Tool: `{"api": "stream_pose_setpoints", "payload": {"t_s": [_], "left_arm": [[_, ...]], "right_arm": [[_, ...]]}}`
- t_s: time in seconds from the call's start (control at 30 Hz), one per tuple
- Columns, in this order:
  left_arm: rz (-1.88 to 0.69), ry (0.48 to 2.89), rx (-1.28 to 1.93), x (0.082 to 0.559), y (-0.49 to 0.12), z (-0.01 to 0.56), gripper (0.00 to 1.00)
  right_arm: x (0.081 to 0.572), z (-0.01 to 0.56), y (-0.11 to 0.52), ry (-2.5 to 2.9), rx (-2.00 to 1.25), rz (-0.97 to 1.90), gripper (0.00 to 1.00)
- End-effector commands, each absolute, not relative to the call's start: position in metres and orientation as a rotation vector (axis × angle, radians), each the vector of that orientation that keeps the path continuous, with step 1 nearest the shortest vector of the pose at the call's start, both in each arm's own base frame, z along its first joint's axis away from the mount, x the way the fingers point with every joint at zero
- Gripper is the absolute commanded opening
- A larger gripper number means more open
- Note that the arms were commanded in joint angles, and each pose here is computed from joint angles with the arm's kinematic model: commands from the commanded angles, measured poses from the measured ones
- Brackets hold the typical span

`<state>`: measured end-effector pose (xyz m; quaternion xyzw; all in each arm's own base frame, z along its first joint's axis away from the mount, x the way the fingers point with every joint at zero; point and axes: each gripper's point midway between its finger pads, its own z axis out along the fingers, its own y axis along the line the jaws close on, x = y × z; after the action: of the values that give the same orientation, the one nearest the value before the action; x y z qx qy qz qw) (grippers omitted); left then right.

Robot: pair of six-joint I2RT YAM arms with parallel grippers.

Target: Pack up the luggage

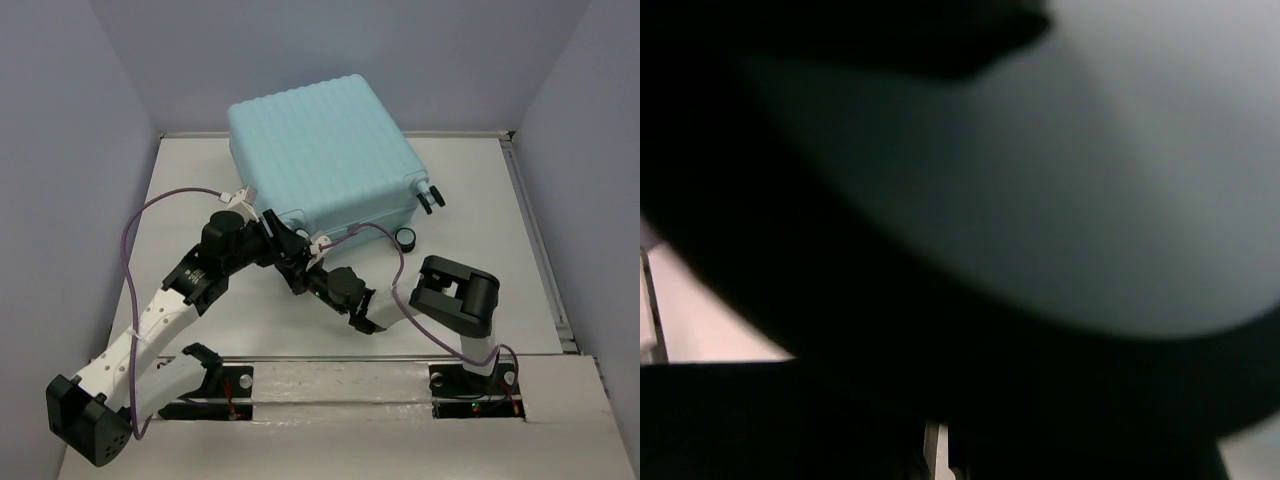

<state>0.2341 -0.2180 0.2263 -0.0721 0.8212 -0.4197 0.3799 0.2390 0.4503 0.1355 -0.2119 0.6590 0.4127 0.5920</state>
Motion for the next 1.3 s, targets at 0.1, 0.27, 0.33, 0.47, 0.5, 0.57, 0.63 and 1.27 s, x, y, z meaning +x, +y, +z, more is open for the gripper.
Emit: {"api": "stream_pose_setpoints", "payload": {"t_s": [0.1,0.27,0.33,0.47,0.5,0.57,0.63,1.27], "left_arm": [[-1.4,1.466,0.15,0.232,-0.265,0.426,0.06],[-1.453,1.497,0.134,0.226,-0.282,0.413,0.06],[-1.448,1.511,0.126,0.226,-0.282,0.406,0.06],[-1.386,1.532,0.09,0.229,-0.272,0.391,0.06],[-1.369,1.518,0.058,0.229,-0.265,0.392,0.13],[-1.366,1.533,0.014,0.23,-0.261,0.379,0.22],[-1.383,1.526,-0.005,0.227,-0.258,0.37,0.37],[-1.363,1.532,-0.035,0.23,-0.254,0.352,0.99]], "right_arm": [[0.105,0.21,0.557,1.242,-0.648,1.681,0.07],[0.112,0.217,0.553,1.24,-0.459,1.728,0.07],[0.126,0.192,0.528,1.321,-0.396,1.609,0.16],[0.14,0.166,0.466,1.459,-0.373,1.376,0.67],[0.145,0.176,0.45,1.475,-0.367,1.3,0.75],[0.148,0.188,0.418,1.508,-0.343,1.229,0.83],[0.155,0.167,0.396,1.631,-0.371,1.073,0.86],[0.259,0.26,0.365,1.59,-0.23,0.929,0.94]]}}
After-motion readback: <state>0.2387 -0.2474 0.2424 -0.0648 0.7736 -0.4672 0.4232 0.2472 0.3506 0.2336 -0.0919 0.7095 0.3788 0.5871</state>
